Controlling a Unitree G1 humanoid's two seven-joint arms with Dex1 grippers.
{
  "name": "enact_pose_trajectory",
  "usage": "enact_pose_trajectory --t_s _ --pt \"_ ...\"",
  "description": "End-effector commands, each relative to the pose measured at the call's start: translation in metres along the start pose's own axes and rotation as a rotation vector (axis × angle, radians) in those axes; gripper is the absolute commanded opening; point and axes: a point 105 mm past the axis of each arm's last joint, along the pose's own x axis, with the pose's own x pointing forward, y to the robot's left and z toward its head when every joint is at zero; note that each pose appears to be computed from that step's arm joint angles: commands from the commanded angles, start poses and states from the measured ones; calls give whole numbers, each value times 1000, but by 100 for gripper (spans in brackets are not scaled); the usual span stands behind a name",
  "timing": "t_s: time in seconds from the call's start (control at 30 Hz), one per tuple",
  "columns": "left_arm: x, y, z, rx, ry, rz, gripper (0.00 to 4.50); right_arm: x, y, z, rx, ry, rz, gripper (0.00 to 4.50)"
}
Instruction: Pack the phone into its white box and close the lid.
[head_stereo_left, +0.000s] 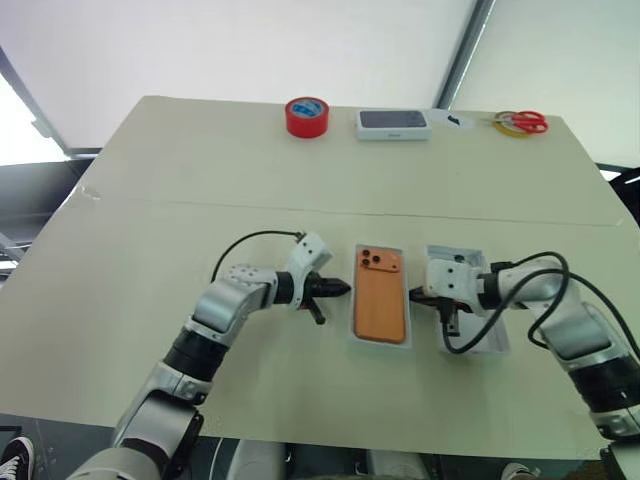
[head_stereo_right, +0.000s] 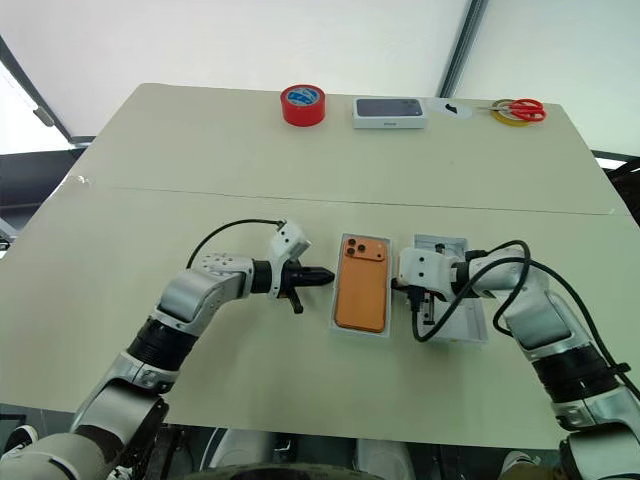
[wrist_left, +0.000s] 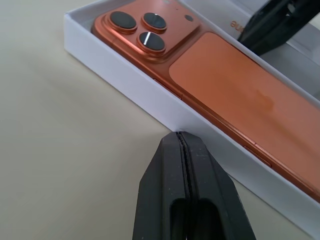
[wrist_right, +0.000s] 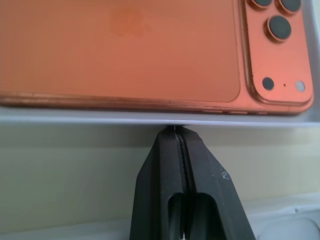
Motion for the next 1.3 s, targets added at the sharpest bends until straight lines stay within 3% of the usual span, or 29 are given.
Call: enact_pose_trajectory --t_s 0.03,0.37,0.57,0.8,0.97,1.03,1.1,1.17,1.27,1.3 --pt "16 -27 9 57 -8 -133 2 -9 -3 12 -44 -40 -23 0" --pt "11 -3 11 101 -24 -21 2 -21 -2 -1 -38 14 -26 0" --pt "6 -5 11 113 -29 -32 2 -26 -9 -11 -42 49 -48 0" --pt "-38 20 21 106 -149 119 2 -43 -17 -33 -63 131 -105 0" --pt "-78 35 24 88 -214 203 2 -49 -10 -26 2 73 -82 0" --pt "-91 37 25 54 -242 196 55 -51 -11 -21 65 36 -87 0" --pt "-103 29 31 95 -277 163 131 -54 -18 -16 101 13 -122 54" --pt "-120 25 40 167 -328 167 231 -61 -35 -9 171 -21 -207 127" --pt "-137 16 39 225 -357 134 388 -65 -48 -5 277 -53 -324 285" --pt "-141 13 36 245 -360 123 433 -66 -49 -6 286 -43 -360 293"
